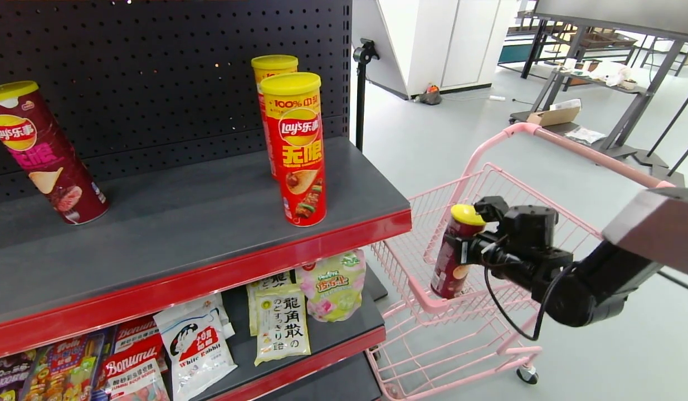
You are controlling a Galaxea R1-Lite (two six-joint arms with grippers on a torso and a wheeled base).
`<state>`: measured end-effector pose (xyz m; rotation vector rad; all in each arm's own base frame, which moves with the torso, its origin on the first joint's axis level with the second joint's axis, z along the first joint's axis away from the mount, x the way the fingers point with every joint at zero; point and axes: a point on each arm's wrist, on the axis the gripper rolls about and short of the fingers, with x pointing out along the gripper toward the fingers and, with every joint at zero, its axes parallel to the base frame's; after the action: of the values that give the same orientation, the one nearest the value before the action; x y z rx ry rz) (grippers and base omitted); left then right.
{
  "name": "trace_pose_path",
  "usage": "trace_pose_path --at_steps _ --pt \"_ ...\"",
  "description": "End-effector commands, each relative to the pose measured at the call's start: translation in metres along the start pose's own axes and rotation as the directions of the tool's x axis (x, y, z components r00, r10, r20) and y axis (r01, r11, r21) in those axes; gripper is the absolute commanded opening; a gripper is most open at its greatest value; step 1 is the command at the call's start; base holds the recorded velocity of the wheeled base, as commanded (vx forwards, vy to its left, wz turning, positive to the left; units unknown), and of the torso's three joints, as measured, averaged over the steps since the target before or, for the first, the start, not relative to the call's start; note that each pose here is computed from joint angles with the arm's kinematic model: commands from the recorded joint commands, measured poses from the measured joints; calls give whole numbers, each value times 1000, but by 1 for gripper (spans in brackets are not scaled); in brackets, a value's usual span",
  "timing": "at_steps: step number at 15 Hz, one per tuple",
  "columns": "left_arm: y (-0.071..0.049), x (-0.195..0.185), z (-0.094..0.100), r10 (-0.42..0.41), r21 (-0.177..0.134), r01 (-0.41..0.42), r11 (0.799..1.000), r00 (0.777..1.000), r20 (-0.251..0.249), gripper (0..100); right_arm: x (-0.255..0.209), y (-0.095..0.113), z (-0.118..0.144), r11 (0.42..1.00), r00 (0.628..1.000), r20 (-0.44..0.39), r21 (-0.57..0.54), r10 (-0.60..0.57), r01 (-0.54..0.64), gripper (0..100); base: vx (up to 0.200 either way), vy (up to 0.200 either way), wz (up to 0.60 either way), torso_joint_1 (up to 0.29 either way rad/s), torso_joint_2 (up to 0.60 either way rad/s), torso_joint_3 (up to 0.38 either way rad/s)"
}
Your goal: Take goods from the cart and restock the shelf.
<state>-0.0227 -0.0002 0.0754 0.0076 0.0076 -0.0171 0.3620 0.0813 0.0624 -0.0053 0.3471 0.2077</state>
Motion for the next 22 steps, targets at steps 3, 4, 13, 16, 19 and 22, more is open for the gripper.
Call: trace_pose_path --at_steps 3,4,13,16,19,22 --pt "0 0 0 0 0 0 1000 1000 -2 100 -117 -3 150 999 968 250 -12 -37 41 0 0 0 0 0 0 0" --pt "0 0 0 0 0 0 1000 1000 -2 100 -158 -1 152 999 973 229 -19 -39 45 0 0 0 0 0 0 0" --pt "0 0 0 -4 -3 4 1000 1000 -2 100 -350 -10 22 960 961 102 -95 -255 265 0 0 0 0 0 0 0" --pt "0 0 0 -3 -3 3 1000 1000 -2 100 -355 -11 16 951 952 112 -93 -285 296 0 0 0 0 0 0 0" --pt "0 0 0 -3 -5 3 1000 1000 -2 100 -355 -11 15 948 951 112 -108 -287 299 0 0 0 0 28 -81 -50" --pt "0 0 0 -3 -3 3 1000 1000 -2 100 -354 -11 11 949 954 99 -113 -283 293 0 0 0 0 188 -496 -295"
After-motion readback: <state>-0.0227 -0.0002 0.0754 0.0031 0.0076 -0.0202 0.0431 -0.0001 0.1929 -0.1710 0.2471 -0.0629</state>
